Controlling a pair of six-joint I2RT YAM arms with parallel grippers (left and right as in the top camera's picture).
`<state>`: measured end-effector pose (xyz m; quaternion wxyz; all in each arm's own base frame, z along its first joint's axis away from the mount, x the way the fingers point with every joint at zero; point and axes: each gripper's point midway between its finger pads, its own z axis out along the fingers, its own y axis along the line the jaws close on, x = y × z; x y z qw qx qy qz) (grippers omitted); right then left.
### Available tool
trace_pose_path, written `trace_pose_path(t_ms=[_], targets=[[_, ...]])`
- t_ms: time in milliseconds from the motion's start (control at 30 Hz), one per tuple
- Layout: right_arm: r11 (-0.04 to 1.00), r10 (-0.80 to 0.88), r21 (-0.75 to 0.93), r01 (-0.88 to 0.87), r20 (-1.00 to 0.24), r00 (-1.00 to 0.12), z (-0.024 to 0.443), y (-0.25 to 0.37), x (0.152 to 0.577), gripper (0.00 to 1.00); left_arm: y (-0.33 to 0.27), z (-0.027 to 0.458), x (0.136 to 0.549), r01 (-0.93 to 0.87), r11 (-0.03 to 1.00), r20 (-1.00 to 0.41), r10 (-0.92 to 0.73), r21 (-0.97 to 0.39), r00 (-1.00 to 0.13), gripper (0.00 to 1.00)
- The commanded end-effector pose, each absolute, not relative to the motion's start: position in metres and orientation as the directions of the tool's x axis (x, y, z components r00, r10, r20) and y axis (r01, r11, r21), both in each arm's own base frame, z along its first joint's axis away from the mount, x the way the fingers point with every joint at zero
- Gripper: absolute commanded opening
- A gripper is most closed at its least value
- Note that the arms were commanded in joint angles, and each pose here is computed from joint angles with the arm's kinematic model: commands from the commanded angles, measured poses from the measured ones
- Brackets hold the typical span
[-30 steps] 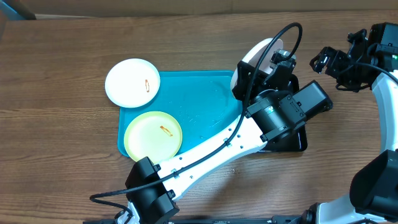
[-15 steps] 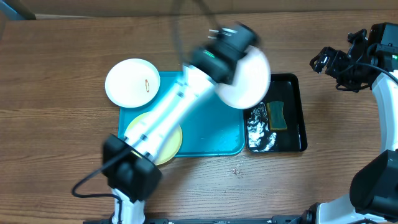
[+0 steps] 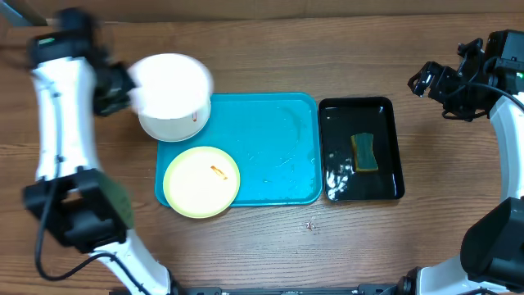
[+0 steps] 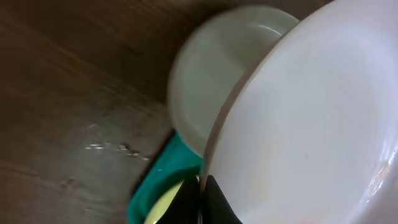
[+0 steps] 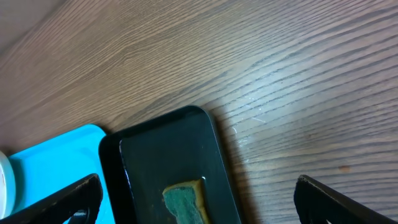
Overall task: Clean dirty plates on tray and stack at the side
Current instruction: 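Lift the white plate with the left gripper and carry it left off the tray, then set the white plate on the table left of the tray and release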
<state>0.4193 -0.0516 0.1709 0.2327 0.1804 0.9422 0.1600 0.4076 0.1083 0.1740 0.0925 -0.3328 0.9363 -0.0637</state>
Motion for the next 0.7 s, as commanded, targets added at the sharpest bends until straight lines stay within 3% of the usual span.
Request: trace_pose_path(t_ms=[0,167,400,667], targets=[[0.885,0.416,0.385,0.264,-0.394,-0.820,0.176,-0.053,0.420,1.00,0.168,0.190,0.385,-0.690,0.698,-0.170,-0.716,-0.193,-0.677,0.04],[0.885,0.416,0.385,0.264,-0.394,-0.820,0.176,-0.053,0.420,1.00,0.256,0.189,0.335,-0.834,0.542,-0.207,-0.832,-0.108,-0.514,0.04],[0.885,0.416,0.385,0.264,-0.394,-0.820,0.176,-0.053,0.420,1.00,0.312,0.164,0.289,-0.935,0.348,-0.212,-0.921,-0.063,-0.328,0.04],[0.885,0.416,0.385,0.264,-0.394,-0.820,0.176,-0.053,0.420,1.00,0.298,0.094,0.297,-0.923,0.379,-0.177,-0.914,-0.063,-0.364,0.04]])
